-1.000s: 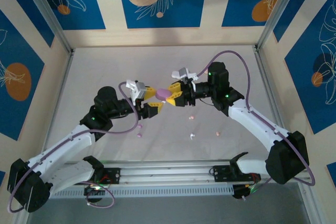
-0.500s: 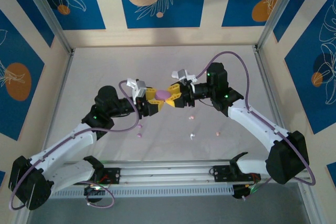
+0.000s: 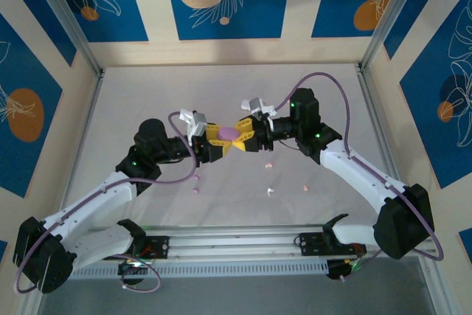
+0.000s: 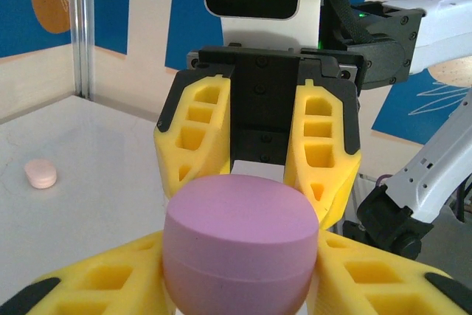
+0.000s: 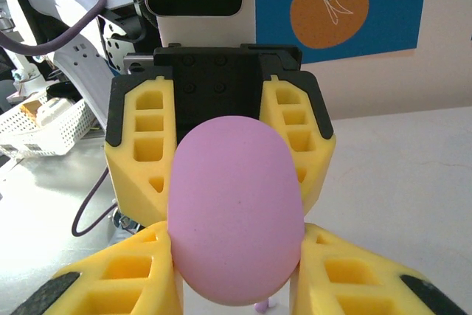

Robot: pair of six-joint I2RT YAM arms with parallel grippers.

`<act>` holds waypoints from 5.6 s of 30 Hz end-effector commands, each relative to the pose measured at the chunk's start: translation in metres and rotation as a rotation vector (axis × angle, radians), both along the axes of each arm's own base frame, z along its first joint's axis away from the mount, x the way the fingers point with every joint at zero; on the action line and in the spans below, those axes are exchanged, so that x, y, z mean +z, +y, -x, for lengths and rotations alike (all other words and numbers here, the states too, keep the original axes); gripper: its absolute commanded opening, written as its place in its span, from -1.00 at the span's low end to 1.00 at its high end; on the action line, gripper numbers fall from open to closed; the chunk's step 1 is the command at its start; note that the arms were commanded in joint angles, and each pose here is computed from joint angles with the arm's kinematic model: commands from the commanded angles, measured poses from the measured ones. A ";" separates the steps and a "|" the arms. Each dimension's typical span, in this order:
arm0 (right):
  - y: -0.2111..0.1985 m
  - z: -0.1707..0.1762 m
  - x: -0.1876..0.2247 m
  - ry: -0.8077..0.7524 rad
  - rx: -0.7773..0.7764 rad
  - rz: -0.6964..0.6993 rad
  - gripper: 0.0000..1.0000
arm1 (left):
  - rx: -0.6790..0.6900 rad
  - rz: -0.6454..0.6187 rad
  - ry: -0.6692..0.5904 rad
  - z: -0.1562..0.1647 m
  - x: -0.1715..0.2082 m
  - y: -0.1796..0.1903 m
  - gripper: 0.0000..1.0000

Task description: Insert the wireless bluetooth earbuds into the charging case

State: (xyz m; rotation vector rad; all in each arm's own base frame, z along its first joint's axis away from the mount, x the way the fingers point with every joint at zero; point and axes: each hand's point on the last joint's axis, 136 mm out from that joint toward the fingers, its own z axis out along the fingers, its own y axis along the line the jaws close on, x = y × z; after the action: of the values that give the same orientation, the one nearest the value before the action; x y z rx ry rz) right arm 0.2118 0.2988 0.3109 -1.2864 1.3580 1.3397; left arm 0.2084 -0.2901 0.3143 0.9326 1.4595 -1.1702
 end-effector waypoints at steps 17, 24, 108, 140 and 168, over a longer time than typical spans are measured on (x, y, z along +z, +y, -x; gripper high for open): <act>-0.003 -0.015 0.019 0.123 -0.046 0.004 -0.08 | -0.084 -0.026 -0.111 0.018 0.010 -0.004 -0.47; -0.003 -0.031 0.019 0.101 -0.139 0.013 0.06 | -0.082 -0.028 -0.108 0.019 0.009 -0.004 -0.47; 0.011 -0.014 0.015 -0.179 -0.179 0.089 -0.83 | -0.065 0.003 -0.028 0.009 0.014 -0.016 0.21; 0.001 -0.027 0.045 -0.072 -0.306 0.065 0.06 | 0.047 -0.005 -0.019 -0.002 0.001 -0.006 -0.37; 0.032 -0.068 -0.187 1.050 -0.517 0.644 -0.28 | 0.427 0.142 -0.118 0.002 0.068 0.074 -0.38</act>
State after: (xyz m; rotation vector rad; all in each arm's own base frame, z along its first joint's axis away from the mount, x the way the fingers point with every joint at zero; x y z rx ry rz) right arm 0.2902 0.3010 0.1125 -0.2516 2.7789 1.1883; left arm 0.2129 -0.2246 0.3576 0.5790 1.4140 -0.8790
